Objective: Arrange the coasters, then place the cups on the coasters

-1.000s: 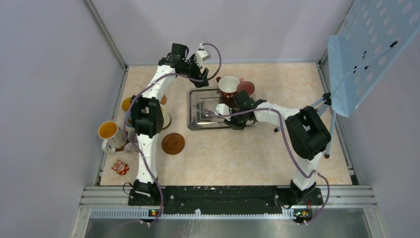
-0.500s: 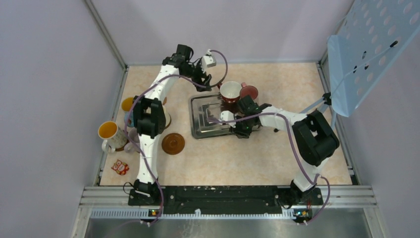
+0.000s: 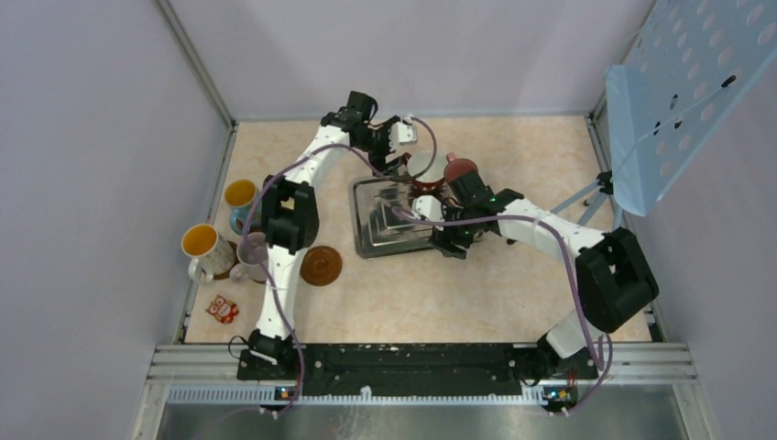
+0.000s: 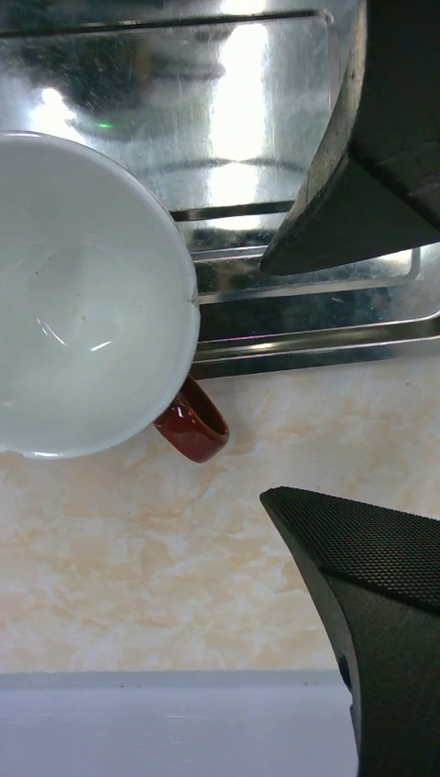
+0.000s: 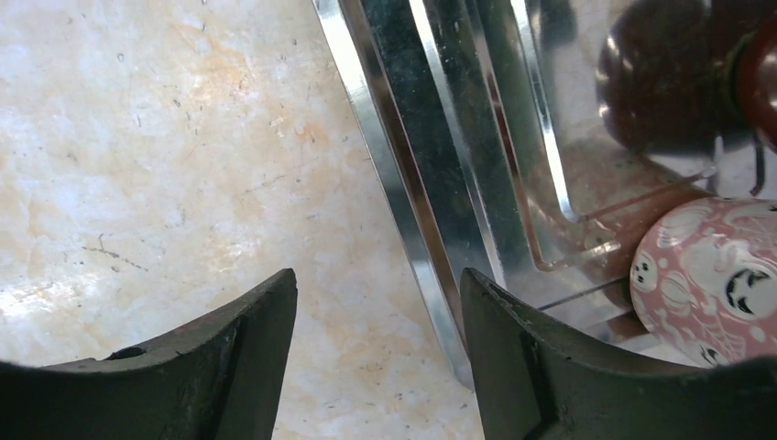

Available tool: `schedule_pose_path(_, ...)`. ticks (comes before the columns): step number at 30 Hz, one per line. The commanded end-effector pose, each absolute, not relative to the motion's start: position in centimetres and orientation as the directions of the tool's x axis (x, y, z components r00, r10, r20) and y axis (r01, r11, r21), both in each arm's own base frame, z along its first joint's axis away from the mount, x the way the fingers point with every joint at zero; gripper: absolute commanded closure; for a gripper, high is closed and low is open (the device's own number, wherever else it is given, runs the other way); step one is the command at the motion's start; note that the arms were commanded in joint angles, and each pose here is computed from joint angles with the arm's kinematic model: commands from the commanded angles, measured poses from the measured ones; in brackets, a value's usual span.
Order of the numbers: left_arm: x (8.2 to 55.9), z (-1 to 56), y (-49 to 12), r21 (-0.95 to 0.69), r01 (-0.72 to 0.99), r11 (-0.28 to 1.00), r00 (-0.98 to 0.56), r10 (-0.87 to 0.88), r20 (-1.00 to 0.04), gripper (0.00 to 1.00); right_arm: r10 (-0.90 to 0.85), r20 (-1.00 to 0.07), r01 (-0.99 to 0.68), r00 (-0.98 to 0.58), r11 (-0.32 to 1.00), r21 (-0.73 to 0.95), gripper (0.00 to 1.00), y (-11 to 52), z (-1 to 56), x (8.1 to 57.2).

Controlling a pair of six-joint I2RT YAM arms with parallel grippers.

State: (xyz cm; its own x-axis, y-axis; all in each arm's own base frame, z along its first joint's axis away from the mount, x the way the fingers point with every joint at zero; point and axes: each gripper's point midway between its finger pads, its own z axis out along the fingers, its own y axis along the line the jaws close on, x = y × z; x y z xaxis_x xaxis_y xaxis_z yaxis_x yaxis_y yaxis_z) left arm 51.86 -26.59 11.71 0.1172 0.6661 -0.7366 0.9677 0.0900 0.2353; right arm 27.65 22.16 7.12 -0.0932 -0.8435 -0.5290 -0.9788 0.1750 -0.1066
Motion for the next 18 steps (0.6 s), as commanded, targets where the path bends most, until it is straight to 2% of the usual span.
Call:
schedule_pose_path(1, 52.7, 11.0, -28.5, 0.376, 0.926, -0.043, 0.297, 0.697, -0.653, 0.1, -0.805, -0.586, -0.976, -0.09, 0.188, -0.109, 0.34, 22.9, 9.8, 26.7)
schedule_pose_path(8, 53.1, 9.9, -29.7, 0.42, 0.902, -0.1, 0.364, 0.7, -0.614, 0.13, -0.786, -0.611, -0.978, -0.094, 0.187, -0.09, 0.34, 22.3, 11.1, 24.8)
schedule_pose_path(12, 52.1, 10.7, -30.1, 0.412, 0.904, -0.118, 0.374, 0.683, -0.627, 0.16, -0.79, -0.605, -0.976, -0.096, 0.193, -0.097, 0.34, 21.6, 11.1, 24.2)
schedule_pose_path(18, 50.9, 11.0, -29.8, 0.392, 0.911, -0.129, 0.367, 0.688, -0.626, 0.35, -0.785, -0.609, -0.975, -0.114, 0.207, -0.084, 0.34, 21.3, 11.1, 23.5)
